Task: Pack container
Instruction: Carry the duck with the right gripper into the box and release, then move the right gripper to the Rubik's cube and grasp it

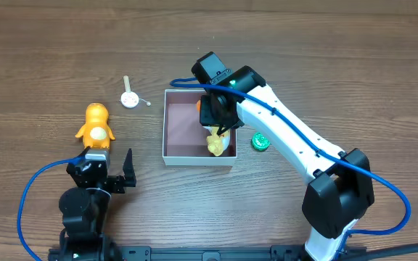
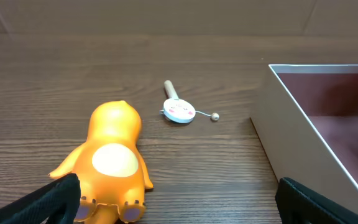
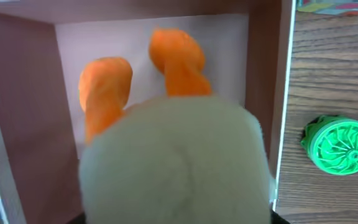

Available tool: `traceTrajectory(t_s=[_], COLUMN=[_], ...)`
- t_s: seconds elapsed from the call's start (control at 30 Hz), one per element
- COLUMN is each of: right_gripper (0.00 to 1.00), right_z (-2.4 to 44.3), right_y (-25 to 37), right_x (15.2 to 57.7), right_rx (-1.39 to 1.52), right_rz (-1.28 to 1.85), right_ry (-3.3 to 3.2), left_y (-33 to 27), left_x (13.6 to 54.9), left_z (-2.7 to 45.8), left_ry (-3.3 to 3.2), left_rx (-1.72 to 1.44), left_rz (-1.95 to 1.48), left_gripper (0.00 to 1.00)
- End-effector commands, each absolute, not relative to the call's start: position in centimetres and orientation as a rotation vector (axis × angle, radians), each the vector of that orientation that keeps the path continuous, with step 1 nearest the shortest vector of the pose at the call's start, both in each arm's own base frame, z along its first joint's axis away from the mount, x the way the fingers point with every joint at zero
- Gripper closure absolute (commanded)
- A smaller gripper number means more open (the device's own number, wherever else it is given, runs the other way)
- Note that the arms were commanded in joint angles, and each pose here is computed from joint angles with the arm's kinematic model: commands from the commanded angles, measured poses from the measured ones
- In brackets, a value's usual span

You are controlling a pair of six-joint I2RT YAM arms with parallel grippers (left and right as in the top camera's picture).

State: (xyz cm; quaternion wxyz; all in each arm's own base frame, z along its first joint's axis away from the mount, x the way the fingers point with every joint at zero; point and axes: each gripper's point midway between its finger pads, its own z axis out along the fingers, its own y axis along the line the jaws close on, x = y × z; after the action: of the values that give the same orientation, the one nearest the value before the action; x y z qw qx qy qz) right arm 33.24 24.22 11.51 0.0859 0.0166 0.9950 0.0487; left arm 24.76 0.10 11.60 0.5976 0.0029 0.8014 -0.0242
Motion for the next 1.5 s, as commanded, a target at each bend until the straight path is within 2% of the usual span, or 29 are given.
traceTrajectory(t_s=[0.0,0.2,0.73,1.1,1.2,1.37,1.47], right_gripper=[0.56,0.51,0.33,0.31,0.12,0.0,0.0], right_z=[9.6,9.4,9.6,11.1,11.0,11.0,12.4], right_y=[23.0,21.0,21.6,22.8,22.6,22.5,22.5], right_x=[33.4,34.0,33.7,33.9,33.7,33.6,34.4], right_rx=[0.077,0.148,0.087,0.045,0.044,0.044,0.047], right_rz=[0.06,0.031,0.064,0.154,0.146,0.138,0.129], right_ry=[2.993,3.012,3.027,3.028,3.035,3.042,3.006], left_y=[0.4,0.4,0.4,0.4,0.4,0.4,0.4], left_x=[24.8,24.8,24.8,24.8,24.8,24.8,24.8], left_z=[11.5,11.5,11.5,11.5,11.5,11.5,11.5], left_ry=[1.86,1.86,1.86,1.86,1.86,1.86,1.86], left_rx=[0.014,0.014,0.014,0.014,0.014,0.014,0.014], left_rz=[-0.033,-0.033,-0.033,-0.033,-0.033,-0.033,-0.033], left_gripper=[0.0,0.0,0.0,0.0,0.0,0.0,0.0])
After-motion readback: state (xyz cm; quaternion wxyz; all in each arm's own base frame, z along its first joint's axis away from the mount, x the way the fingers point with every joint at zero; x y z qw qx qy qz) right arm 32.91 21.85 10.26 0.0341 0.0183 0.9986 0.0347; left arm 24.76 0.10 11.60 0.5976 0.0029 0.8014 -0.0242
